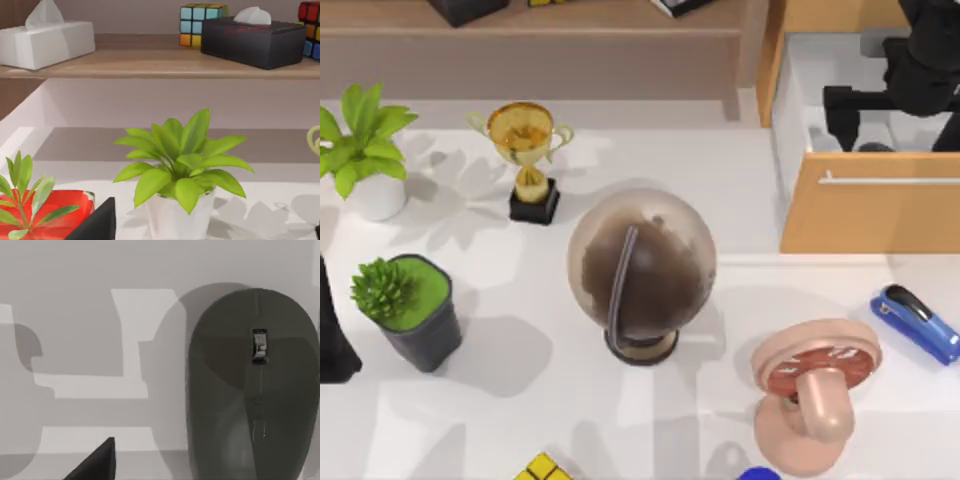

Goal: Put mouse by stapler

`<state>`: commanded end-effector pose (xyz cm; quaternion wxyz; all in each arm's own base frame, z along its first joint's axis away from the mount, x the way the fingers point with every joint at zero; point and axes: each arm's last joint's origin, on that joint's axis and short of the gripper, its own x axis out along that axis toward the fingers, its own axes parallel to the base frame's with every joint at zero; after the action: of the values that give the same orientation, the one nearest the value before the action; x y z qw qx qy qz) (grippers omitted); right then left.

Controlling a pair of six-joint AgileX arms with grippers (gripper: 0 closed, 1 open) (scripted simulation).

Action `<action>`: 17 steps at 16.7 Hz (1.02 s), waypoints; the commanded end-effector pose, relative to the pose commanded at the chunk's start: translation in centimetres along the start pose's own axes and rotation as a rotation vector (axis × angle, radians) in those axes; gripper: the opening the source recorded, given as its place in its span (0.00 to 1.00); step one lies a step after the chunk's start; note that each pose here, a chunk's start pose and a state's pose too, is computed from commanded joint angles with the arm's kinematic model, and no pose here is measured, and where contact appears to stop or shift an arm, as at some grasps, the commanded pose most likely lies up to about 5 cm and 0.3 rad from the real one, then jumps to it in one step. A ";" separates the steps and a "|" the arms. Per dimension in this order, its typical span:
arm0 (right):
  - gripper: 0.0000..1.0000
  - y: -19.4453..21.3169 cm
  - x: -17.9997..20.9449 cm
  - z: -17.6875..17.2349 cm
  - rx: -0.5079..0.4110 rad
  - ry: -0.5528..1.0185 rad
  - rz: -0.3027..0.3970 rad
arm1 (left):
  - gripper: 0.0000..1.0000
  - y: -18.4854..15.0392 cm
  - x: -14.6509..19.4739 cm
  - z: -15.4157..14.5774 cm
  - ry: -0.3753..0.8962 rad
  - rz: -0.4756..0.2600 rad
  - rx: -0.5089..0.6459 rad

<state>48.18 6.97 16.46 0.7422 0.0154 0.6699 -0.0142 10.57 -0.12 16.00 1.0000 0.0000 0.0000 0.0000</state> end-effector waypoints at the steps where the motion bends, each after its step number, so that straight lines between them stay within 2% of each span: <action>1: 1.00 0.0 0.0 0.0 0.000 0.000 0.000 | 1.00 0.0 0.0 0.0 0.000 0.000 0.000; 17: 1.00 0.2 2.9 0.0 -0.003 -0.001 0.000 | 1.00 0.0 0.0 0.0 0.000 0.000 0.000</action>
<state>48.48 7.13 13.53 0.7424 0.0145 0.6697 -0.0132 10.57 -0.12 16.00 1.0000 0.0000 0.0000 0.0000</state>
